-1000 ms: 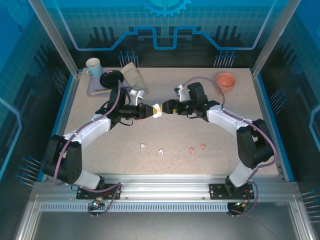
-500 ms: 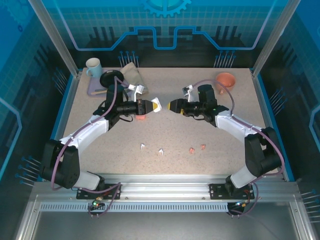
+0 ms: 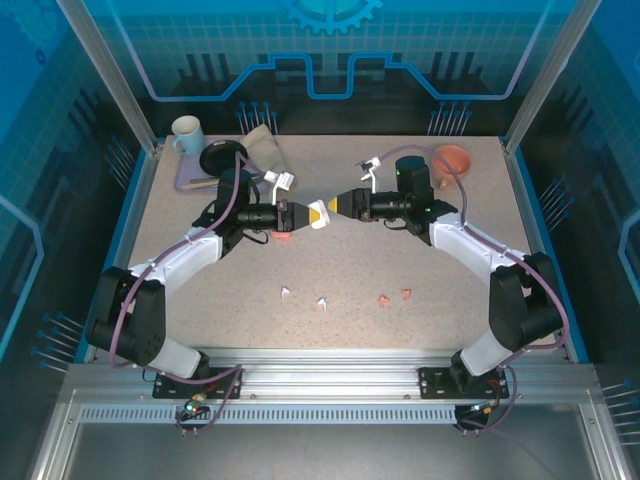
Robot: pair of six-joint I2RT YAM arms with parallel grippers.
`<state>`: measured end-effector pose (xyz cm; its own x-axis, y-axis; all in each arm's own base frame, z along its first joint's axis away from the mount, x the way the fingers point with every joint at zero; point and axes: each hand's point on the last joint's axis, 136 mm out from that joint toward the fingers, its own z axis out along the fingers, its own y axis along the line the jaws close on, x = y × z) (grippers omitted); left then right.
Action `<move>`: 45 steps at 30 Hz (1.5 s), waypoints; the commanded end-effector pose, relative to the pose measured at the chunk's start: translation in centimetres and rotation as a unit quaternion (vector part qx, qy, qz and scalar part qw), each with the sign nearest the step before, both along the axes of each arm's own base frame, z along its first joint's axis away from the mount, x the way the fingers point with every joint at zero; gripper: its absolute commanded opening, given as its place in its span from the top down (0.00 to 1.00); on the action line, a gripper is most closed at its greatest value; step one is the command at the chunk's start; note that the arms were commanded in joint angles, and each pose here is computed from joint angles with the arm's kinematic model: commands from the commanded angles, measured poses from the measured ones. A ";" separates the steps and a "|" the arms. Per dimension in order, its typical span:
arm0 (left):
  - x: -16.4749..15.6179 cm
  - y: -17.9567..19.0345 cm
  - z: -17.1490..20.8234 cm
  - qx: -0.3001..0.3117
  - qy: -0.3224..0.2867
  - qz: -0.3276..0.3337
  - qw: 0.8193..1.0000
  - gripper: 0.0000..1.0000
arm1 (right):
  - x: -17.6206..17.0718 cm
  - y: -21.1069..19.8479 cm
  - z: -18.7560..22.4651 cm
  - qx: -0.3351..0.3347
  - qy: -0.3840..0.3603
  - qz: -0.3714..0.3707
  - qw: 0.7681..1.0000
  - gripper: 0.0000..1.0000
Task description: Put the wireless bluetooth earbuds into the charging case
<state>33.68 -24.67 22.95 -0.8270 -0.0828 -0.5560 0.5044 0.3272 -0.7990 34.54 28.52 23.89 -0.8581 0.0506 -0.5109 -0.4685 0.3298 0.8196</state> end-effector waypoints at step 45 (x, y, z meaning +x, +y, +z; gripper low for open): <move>-0.3 -0.3 3.4 -0.028 -0.034 -0.025 0.999 0.99 | -0.6 2.2 -1.9 -0.001 0.020 0.055 0.998 1.00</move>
<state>33.93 -24.77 24.50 -0.8171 -0.0867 -0.5699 0.5238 0.3011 -0.7968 34.36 29.99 21.24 -0.8841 -0.0203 -0.4668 -0.4506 0.3011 0.8404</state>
